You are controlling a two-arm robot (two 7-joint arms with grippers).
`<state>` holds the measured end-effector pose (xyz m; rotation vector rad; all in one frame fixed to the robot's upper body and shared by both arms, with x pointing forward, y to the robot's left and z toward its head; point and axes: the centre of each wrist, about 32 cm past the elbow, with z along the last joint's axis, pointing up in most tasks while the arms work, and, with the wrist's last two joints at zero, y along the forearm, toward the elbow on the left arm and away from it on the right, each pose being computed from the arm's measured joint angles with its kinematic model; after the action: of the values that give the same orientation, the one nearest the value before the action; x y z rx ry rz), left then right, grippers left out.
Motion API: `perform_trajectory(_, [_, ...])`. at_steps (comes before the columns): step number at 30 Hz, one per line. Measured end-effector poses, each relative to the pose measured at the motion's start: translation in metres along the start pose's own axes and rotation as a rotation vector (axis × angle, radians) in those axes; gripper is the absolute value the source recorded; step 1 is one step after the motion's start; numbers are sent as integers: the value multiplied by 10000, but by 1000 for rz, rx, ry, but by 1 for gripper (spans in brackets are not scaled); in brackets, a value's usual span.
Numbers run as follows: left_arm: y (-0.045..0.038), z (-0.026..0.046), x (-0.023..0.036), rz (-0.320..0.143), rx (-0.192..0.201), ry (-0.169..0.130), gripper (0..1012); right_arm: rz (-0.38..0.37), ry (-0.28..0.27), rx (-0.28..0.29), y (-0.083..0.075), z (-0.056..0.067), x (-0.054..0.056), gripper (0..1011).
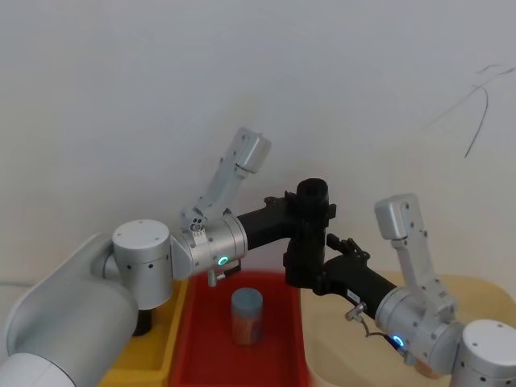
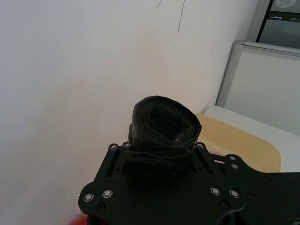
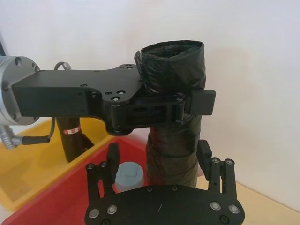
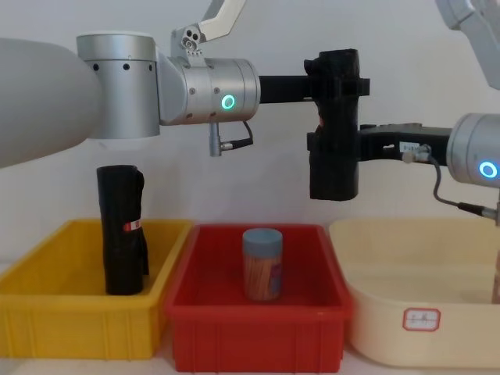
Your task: Pick up the garbage bag with the one hand and transfer it to the other hand.
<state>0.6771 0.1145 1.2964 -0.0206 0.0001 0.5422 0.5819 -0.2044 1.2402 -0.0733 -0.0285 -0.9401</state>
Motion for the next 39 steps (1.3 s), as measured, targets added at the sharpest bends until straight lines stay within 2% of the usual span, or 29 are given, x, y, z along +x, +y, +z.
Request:
perform_trajectory(20, [0,0,0,0,0,0,393,-25,-5,-13,184,17,54,1000])
perform_trajectory(37, [0,0,0,0,0,0,393,-28,-1,-54,320,-20,32,1000])
perform_trajectory(39, [0,0,0,0,0,0,393,-28,-1,-57,328,-23,30,972])
